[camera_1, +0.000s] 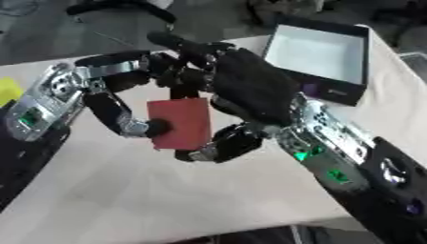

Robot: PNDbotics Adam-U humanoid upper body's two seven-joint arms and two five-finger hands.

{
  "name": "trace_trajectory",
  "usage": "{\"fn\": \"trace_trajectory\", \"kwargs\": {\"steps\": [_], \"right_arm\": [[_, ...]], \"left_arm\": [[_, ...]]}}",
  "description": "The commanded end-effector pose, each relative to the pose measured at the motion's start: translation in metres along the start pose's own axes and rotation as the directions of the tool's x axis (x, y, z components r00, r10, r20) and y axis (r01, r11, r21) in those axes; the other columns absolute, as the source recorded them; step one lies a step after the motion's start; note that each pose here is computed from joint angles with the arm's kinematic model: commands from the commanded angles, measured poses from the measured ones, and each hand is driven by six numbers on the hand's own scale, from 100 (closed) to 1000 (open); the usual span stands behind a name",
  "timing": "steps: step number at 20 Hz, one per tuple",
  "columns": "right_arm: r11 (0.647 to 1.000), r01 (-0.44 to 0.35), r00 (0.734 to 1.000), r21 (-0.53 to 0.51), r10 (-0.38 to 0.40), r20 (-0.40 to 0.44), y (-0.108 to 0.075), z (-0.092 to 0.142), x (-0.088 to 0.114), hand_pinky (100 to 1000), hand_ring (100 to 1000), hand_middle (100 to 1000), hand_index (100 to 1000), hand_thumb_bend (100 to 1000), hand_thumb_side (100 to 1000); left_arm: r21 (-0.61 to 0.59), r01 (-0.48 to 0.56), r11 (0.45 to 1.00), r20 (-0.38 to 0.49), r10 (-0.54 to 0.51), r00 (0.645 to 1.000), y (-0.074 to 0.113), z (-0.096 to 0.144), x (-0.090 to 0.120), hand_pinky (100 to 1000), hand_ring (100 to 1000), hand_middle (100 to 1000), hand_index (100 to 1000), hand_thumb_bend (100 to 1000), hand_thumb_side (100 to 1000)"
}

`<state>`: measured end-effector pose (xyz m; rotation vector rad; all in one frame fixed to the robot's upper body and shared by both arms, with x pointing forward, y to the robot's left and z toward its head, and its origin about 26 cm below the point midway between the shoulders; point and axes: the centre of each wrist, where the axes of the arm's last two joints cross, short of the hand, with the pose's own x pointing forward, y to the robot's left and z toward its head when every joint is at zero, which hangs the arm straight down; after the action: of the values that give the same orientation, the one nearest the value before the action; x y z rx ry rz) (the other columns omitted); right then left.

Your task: Pick up the objects with one hand, pass them to the other hand, and then place them into the box on the other side of the table.

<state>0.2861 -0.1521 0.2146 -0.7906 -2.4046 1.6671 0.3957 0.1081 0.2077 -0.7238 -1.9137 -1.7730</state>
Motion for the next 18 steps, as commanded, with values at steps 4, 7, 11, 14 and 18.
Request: {"fn": "trace_trajectory", "kwargs": {"steps": [4,7,11,14,18], "right_arm": [[0.999,-0.046,0.998,0.013,0.047,-0.037,-0.004,0.002,-0.008,670,743,1000,741,633,324],[0.999,-0.05,0.998,0.017,0.05,-0.04,-0.004,0.002,-0.009,674,745,1000,706,593,315],[0.998,-0.059,0.997,0.014,0.059,-0.046,-0.005,0.003,-0.009,676,744,1000,605,485,310],[0.998,-0.07,0.996,0.0,0.07,-0.056,-0.005,0.003,-0.01,668,742,1000,567,408,337],[0.996,-0.079,0.994,-0.04,0.076,-0.079,-0.006,0.003,-0.01,656,740,1000,463,330,421]], "left_arm": [[-0.113,0.105,0.988,0.122,-0.091,0.988,0.004,-0.009,0.016,505,380,391,633,100,247],[-0.108,0.092,0.99,0.13,-0.077,0.988,0.005,-0.009,0.019,506,379,389,632,100,248],[-0.102,0.065,0.993,0.143,-0.05,0.988,0.008,-0.01,0.026,507,379,389,631,100,249],[-0.101,0.045,0.994,0.146,-0.03,0.989,0.009,-0.01,0.03,508,379,388,631,100,249],[-0.1,0.028,0.995,0.148,-0.013,0.989,0.009,-0.01,0.034,509,379,388,631,100,249]]}}
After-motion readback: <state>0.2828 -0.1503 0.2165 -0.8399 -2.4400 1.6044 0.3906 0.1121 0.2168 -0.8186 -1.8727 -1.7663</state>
